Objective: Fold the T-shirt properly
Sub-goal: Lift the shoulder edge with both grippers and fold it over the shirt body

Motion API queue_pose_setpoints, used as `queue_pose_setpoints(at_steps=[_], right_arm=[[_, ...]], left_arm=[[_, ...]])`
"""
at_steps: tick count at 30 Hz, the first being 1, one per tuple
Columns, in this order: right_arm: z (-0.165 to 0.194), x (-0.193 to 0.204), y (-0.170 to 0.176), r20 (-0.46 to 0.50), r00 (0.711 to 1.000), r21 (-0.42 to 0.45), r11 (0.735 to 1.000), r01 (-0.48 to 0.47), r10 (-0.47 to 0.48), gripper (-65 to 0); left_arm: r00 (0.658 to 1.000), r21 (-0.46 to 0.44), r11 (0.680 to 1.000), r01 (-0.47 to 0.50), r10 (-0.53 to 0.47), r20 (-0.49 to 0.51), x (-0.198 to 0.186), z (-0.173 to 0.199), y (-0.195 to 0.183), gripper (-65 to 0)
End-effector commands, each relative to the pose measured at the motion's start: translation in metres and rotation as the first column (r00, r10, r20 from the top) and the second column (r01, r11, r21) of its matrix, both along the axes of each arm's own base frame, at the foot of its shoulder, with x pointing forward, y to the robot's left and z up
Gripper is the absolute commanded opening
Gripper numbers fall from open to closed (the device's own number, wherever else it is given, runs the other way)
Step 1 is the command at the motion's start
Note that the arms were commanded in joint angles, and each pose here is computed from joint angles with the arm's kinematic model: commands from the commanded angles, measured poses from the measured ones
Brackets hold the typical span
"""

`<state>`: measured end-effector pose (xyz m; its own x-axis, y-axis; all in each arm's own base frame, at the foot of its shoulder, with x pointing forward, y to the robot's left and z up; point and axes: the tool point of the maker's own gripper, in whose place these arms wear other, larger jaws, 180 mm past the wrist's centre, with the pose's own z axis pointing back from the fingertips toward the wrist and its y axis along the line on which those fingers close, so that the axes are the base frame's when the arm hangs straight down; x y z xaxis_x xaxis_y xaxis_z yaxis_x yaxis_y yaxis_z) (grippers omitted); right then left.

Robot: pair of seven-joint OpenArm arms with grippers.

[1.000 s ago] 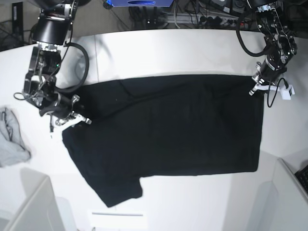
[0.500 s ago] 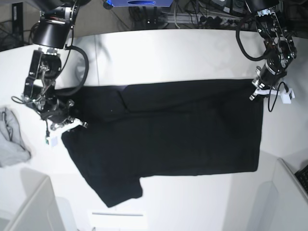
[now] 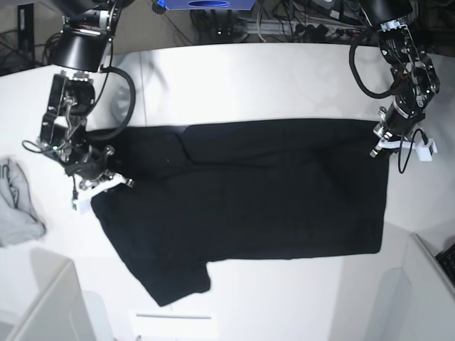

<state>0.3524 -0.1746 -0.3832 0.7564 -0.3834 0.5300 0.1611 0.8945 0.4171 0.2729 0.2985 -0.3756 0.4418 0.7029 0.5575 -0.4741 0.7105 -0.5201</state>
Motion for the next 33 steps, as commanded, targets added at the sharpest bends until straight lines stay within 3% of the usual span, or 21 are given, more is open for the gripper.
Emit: queue_pose_setpoints(at_steps=[1, 5, 10, 14, 33], right_arm=[[0.016, 0.015, -0.005, 0.069, 0.998, -0.006, 1.000, 0.010, -0.010, -65.0], [0.014, 0.015, -0.005, 0.071, 0.997, -0.006, 1.000, 0.015, -0.015, -65.0], [0.012, 0.016, 0.017, 0.071, 0.996, -0.022, 0.998, -0.057, 0.058, -65.0], [0.015, 0.022, 0.017, 0.106, 0.993, -0.026, 0.999, -0.040, 0.042, -65.0], [0.003, 0.021, 0.012, 0.070, 0.997, -0.020, 0.999, -0.027, 0.028, -65.0]], left_arm=[[0.999, 0.013, 0.999, -0.033, 0.033, 0.021, 0.005, 0.008, 0.011, -65.0], [0.997, -0.018, 0.997, -0.072, 0.072, 0.006, 0.011, 0.002, 0.014, -65.0], [0.997, -0.022, 0.997, -0.073, 0.073, 0.018, 0.016, 0.005, 0.013, -65.0], [0.997, -0.027, 0.997, -0.073, 0.073, 0.023, 0.020, 0.006, 0.013, -65.0], [0.997, -0.022, 0.997, -0.071, 0.072, 0.036, 0.025, 0.011, 0.015, -65.0]])
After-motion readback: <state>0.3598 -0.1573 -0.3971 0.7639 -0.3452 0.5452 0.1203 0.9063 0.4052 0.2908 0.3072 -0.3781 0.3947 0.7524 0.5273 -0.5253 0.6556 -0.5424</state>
